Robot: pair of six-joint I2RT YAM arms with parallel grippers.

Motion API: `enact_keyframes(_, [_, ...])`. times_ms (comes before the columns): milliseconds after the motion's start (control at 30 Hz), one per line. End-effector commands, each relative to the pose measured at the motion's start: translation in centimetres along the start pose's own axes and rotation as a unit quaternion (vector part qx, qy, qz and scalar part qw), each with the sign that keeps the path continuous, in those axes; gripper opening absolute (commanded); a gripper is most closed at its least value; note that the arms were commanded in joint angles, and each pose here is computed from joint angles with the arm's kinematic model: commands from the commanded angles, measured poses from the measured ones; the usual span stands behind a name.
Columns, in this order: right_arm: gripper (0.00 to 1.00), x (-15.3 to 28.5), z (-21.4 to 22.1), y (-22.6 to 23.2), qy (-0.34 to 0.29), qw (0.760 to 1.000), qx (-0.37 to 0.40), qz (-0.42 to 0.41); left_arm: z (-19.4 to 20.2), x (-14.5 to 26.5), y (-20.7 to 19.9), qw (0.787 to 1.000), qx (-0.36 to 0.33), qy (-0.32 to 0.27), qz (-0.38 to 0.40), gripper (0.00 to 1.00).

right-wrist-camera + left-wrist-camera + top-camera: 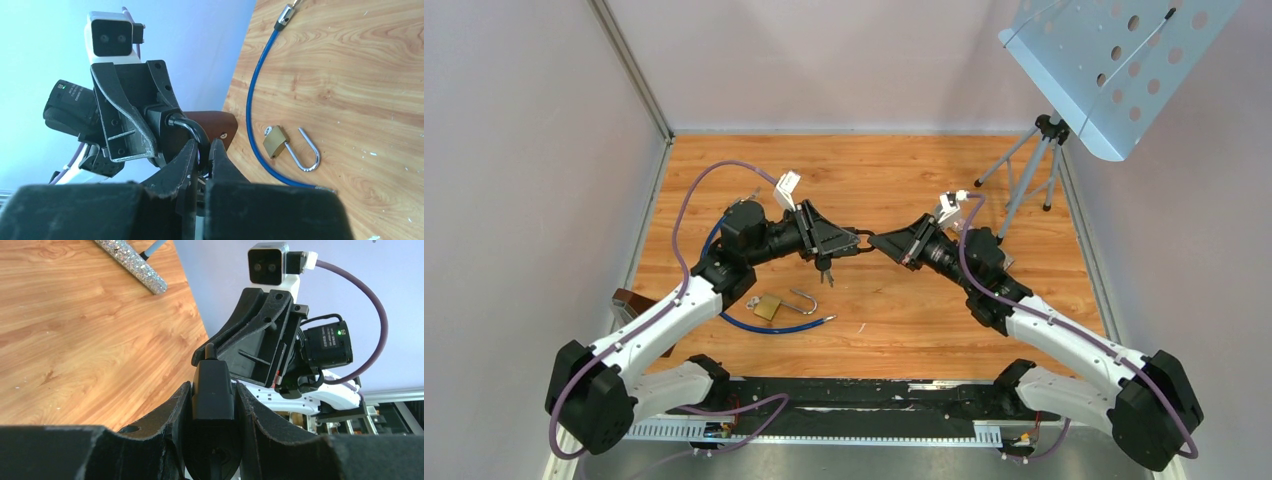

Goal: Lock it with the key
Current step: Lock the lock.

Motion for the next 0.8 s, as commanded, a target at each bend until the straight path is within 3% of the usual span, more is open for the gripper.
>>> enact_keyframes(0, [0.00, 2.2, 2.9, 9.5, 0.108, 0.956, 0.018, -0.271, 2.4, -1.4, -2.5, 0.993, -0.042, 0.072, 0.085, 0.00])
enact_keyframes(333, [0.00, 3.4, 3.4, 10.7, 0.101, 0.936, 0.067, -0.330, 2.1, -3.2, -0.9, 0.993, -0.049, 0.084, 0.073, 0.00])
enact_keyframes(767, [0.00, 3.5, 3.7, 10.9, 0.100, 0.934, 0.062, -0.338, 1.9, -6.6, -0.8, 0.987, -0.069, 0.115, 0.093, 0.00])
Point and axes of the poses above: each gripper's point midway between its finger pads, its own x axis back along the fingers, its own y axis along the line the jaws close on, z = x × y, the point moved 9 cm from there along x, back along the fingers, and after that the axes turned 7 degrees about x, right-handed, at the moved point
